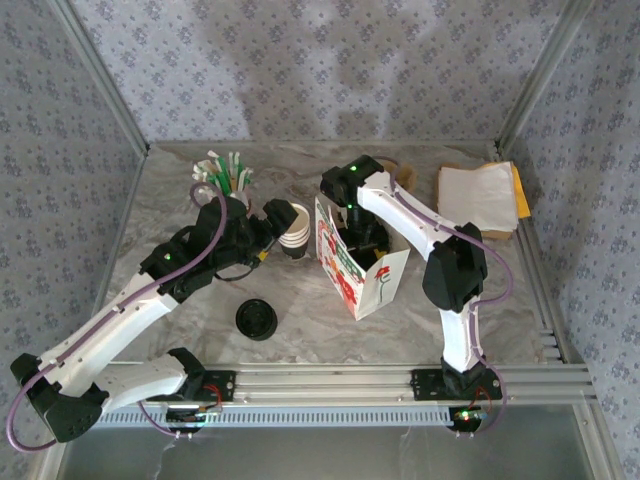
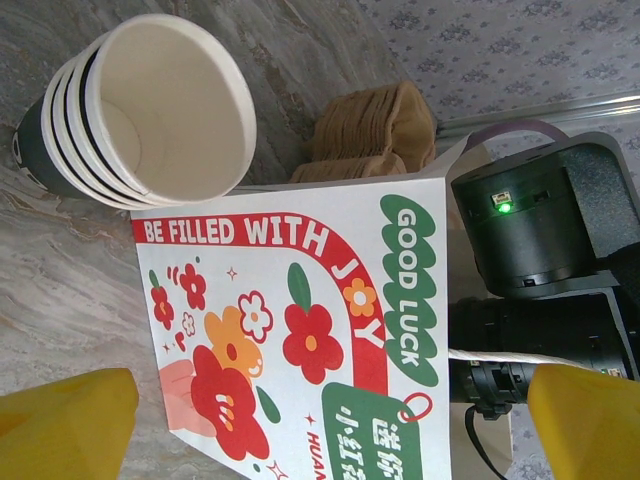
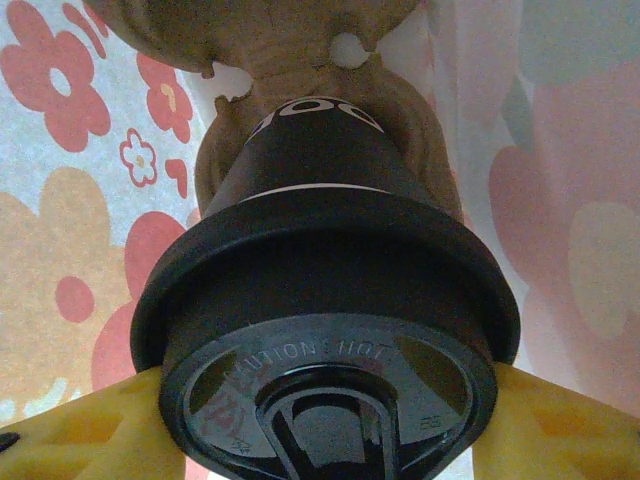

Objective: Pack the takeout coffee

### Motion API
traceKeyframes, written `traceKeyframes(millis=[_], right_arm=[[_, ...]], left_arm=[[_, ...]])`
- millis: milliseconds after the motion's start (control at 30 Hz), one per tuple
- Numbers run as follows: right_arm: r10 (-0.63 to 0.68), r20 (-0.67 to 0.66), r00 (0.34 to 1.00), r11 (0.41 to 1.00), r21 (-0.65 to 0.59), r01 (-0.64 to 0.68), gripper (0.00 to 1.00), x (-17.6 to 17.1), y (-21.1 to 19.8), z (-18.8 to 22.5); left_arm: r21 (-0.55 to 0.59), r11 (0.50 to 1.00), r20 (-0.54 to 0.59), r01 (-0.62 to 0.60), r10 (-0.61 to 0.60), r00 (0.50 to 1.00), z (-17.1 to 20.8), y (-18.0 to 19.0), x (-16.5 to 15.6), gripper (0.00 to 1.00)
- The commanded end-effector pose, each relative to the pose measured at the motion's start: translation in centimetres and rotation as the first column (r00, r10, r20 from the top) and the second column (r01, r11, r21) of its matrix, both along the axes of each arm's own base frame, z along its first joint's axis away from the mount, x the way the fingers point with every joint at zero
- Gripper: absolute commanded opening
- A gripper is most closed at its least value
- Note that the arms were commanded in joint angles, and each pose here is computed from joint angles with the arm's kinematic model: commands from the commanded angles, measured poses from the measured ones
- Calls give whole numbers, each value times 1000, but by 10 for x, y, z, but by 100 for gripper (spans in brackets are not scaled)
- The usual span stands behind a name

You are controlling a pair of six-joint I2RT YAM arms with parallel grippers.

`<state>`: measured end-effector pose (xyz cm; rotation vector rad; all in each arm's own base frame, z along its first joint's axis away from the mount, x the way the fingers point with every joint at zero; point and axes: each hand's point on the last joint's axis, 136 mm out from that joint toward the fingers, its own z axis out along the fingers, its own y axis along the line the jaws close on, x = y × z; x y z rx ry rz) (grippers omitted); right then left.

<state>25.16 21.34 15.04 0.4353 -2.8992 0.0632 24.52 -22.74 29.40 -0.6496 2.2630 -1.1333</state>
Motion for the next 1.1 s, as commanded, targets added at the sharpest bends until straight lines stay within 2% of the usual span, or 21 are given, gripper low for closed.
traceKeyframes(millis=[0,633,1067], right_arm=[[14,-87,996,997,-78,-21,55,-16,-16,-1],[16,-76,997,997,-80,-22,59,-15,-17,1],[29,-58,998,996,-84,-34,76,-15,-17,6]], left_arm=[[-14,1000,26,6,-6,1000,16,2,-1,100],[-14,1000,31,11,-11,999,19,1,-1,100],[-15,1000,40,17,-16,999,23,-1,-1,100]])
